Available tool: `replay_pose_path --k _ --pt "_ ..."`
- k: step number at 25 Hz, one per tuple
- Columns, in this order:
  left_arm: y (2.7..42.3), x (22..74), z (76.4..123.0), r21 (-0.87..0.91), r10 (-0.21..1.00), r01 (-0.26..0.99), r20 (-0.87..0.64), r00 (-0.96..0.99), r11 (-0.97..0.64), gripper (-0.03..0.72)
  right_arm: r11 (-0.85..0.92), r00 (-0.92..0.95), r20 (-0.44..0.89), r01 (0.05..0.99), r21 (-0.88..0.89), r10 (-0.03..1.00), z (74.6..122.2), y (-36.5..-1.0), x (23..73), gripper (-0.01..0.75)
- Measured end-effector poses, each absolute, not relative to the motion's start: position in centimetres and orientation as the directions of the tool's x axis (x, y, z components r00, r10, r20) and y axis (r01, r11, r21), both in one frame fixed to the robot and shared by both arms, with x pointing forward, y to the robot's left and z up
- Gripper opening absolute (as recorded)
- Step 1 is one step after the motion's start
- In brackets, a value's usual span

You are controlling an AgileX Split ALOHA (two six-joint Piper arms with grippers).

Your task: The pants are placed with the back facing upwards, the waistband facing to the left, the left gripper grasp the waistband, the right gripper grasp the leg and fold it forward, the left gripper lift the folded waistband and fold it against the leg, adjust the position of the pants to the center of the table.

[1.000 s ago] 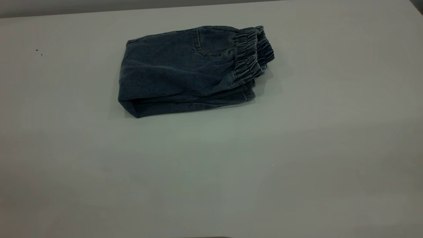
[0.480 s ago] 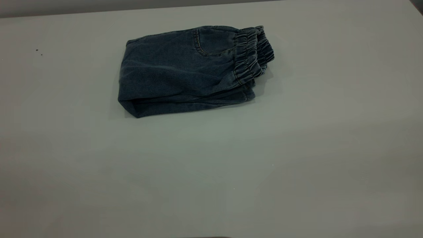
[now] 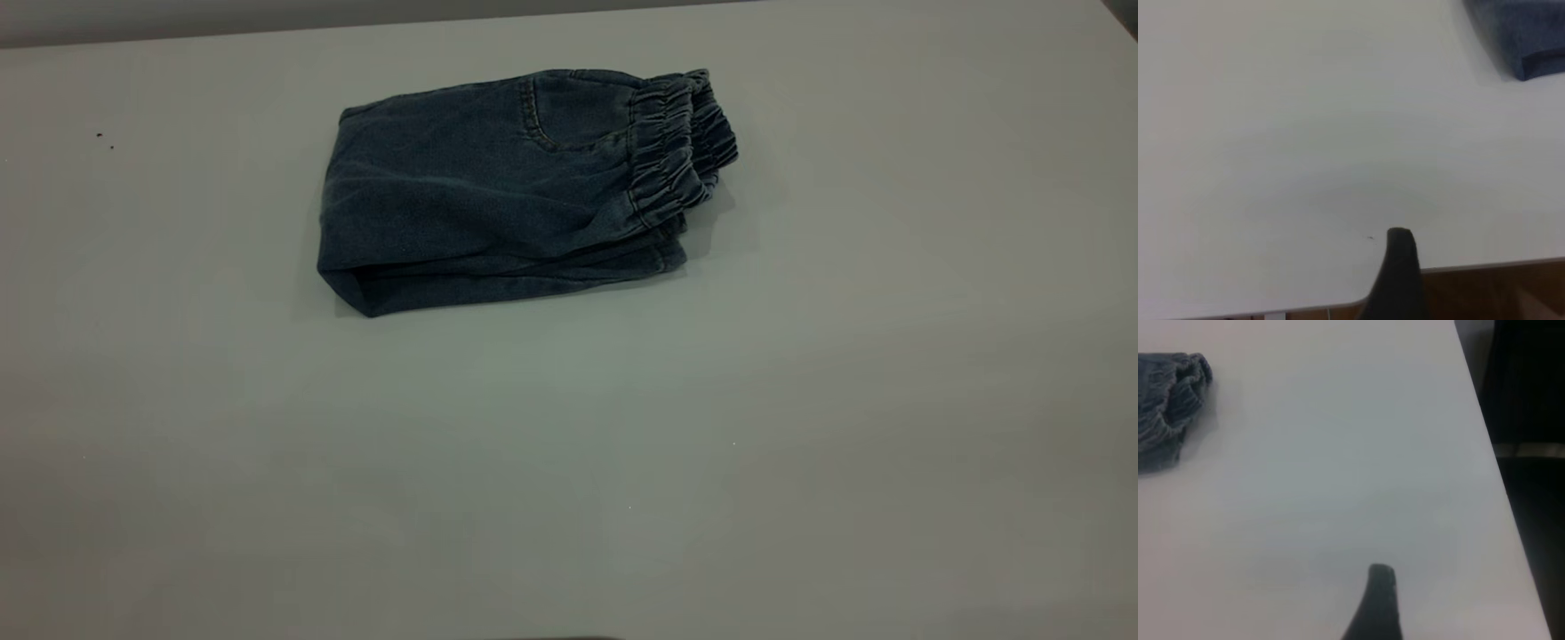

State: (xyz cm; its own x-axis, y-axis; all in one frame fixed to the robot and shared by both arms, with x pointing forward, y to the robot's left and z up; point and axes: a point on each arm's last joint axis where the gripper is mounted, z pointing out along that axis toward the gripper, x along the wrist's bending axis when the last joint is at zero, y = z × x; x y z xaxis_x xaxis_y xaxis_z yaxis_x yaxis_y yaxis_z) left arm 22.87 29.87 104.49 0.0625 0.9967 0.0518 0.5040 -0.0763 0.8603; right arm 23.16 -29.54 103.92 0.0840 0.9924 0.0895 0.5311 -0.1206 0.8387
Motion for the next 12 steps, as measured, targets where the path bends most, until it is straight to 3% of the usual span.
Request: replay_pose_path --k 12 --pt "29.87 22.87 104.49 0.86 0.997 0.504 0.052 0.063 -0.076 0.552 -0.127 0.087 0.095 0.531 0.838 0.992 103.92 -29.54 23.16 0.581"
